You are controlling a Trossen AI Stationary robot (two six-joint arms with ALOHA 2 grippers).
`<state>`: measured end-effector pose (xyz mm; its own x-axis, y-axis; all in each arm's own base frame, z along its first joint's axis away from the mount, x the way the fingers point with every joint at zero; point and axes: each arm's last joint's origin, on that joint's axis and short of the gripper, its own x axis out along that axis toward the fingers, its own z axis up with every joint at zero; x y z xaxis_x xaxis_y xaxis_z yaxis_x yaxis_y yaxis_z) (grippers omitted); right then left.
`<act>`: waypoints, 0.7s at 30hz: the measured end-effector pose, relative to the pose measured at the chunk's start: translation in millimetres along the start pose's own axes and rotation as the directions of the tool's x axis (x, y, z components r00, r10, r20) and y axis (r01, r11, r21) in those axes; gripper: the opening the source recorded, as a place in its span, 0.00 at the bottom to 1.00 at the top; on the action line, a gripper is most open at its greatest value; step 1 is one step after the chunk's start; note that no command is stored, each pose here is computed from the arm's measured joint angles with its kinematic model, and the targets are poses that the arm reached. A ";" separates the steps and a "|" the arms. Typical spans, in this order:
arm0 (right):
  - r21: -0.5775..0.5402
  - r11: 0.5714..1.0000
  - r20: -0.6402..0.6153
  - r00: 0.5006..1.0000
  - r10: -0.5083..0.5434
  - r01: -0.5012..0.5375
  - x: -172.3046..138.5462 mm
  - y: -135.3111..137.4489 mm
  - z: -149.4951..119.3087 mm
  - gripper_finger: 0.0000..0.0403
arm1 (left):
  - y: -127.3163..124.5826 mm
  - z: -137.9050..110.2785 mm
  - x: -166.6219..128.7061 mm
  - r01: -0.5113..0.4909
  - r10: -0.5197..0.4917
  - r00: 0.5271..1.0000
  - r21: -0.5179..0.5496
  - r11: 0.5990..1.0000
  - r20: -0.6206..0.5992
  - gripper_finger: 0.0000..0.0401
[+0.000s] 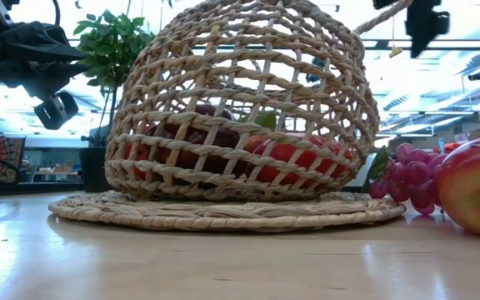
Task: Build produce basket
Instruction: Put the green apple into the brown basket
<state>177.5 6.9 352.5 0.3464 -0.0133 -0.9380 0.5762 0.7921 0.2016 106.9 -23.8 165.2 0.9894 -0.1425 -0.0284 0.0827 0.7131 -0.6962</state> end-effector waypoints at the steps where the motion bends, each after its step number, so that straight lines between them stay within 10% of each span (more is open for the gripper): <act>1: 0.033 0.999 -0.005 1.000 -0.005 0.005 1.7 -3.6 -3.4 0.69 | 0.0 0.0 0.0 0.000 0.000 1.000 0.000 1.000 0.000 0.16; 9: 0.217 0.976 -0.164 0.986 0.014 0.023 33.0 -29.3 -25.8 0.69 | 0.0 0.0 0.0 0.000 0.000 1.000 0.000 1.000 0.000 0.14; 21: 0.164 0.981 -0.360 0.932 -0.036 0.101 76.7 -47.0 -47.6 0.79 | 0.0 0.0 0.0 0.000 0.000 1.000 0.001 1.000 0.000 0.15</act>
<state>141.7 -2.2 257.6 0.0354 0.1790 -0.9832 0.7221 0.6755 0.1490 106.9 -23.8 165.3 0.9894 -0.1421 -0.0285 0.0824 0.7136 -0.6957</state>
